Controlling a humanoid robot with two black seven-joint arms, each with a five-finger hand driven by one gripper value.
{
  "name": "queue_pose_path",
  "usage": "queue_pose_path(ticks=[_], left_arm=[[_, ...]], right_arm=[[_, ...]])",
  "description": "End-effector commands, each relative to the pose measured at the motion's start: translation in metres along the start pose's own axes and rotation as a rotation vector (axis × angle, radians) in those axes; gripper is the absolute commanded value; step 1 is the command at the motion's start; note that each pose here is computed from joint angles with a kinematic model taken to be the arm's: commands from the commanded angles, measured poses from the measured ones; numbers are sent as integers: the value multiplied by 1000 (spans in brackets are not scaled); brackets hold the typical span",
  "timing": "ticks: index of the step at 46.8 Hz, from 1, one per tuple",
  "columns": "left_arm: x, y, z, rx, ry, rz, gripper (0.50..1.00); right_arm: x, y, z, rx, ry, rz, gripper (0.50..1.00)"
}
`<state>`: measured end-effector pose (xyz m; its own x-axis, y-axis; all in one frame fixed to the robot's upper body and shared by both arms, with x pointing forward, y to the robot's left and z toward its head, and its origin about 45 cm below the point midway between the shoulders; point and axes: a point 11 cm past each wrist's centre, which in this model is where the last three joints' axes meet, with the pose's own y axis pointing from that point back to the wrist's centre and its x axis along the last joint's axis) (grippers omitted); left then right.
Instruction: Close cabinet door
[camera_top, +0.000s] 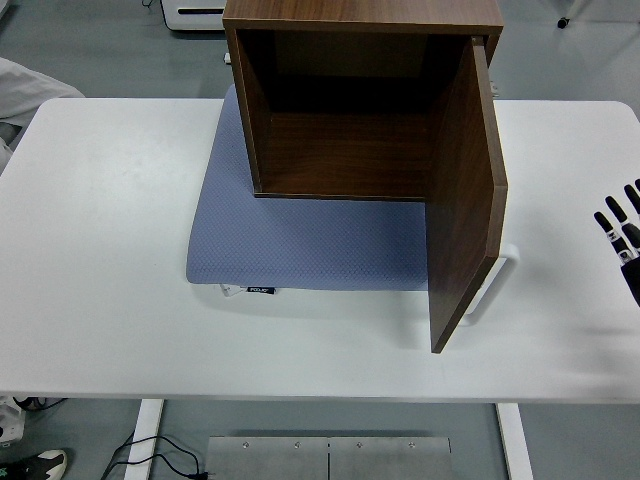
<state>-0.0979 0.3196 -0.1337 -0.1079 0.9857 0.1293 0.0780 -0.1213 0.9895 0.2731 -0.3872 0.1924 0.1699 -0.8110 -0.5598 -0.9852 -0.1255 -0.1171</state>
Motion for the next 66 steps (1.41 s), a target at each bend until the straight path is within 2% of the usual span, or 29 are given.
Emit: queue_pose_path(ticks=[1,9,19,23,31,48,59,66], left_arm=[[0,0,0,0,-1,0,1000],[0,0,0,-1,-1,0,1000],[0,0,0,-1,-1,0,1000],[0,0,0,-1,-1,0,1000],[0,0,0,0,1,0,1000],[0,0,0,-2,1,0,1000],[0,0,0,-1,-1,0,1000],[0,0,0,0,1,0,1000]], right_arm=[[-1,7,3,-13,-3,-7,1000],[-4,21,11,-52,13,-38,1000],[-20,34,16,-75,8,-89,1000],[-25,39,21,-96,19,-101,1000],[-40,50,41,-155,8,-144,1000],[-68,65,89,-245,-31,-185,1000],[-79,68,105,-275,-38,-207,1000],[-83,67,108,-275,-47,-211,1000]])
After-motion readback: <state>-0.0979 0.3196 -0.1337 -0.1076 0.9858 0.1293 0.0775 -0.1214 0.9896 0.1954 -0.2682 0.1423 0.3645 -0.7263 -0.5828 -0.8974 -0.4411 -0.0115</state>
